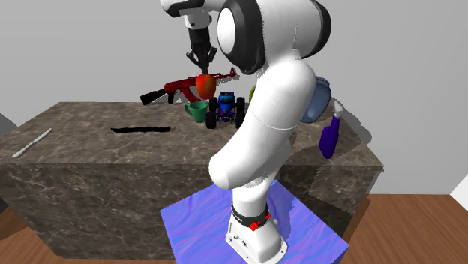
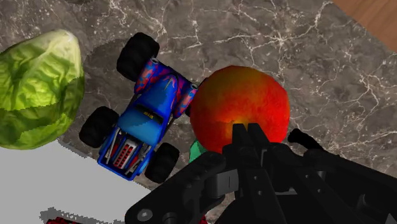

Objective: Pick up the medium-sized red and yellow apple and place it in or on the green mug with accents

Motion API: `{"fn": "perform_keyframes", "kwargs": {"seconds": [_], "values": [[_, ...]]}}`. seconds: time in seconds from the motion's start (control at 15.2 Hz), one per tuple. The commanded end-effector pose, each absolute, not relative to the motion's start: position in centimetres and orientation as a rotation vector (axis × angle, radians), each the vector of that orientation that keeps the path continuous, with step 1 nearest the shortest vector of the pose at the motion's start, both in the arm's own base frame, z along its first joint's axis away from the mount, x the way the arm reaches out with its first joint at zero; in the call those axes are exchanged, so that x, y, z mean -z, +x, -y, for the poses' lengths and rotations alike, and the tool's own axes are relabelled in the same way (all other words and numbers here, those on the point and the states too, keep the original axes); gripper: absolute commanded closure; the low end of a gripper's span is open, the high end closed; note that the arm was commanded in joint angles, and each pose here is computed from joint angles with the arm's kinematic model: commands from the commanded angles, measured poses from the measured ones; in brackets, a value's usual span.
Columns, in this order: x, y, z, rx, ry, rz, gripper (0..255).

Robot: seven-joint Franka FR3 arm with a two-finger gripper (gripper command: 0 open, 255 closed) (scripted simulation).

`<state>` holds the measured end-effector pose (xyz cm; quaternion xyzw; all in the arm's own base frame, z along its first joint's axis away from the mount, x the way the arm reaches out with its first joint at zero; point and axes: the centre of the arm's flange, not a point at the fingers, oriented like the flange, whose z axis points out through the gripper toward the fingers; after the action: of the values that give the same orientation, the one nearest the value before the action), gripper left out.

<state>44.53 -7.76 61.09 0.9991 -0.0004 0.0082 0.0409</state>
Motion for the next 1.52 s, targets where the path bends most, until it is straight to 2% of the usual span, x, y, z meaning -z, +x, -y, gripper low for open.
{"fn": "perform_keyframes", "kwargs": {"seconds": [0.0,0.79,1.45], "values": [[-61.5,46.9,8.0,-0.025,3.059,0.001,255],[-65.0,62.7,9.3,-0.025,3.059,0.001,255],[-59.7,62.7,9.3,-0.025,3.059,0.001,255]]}}
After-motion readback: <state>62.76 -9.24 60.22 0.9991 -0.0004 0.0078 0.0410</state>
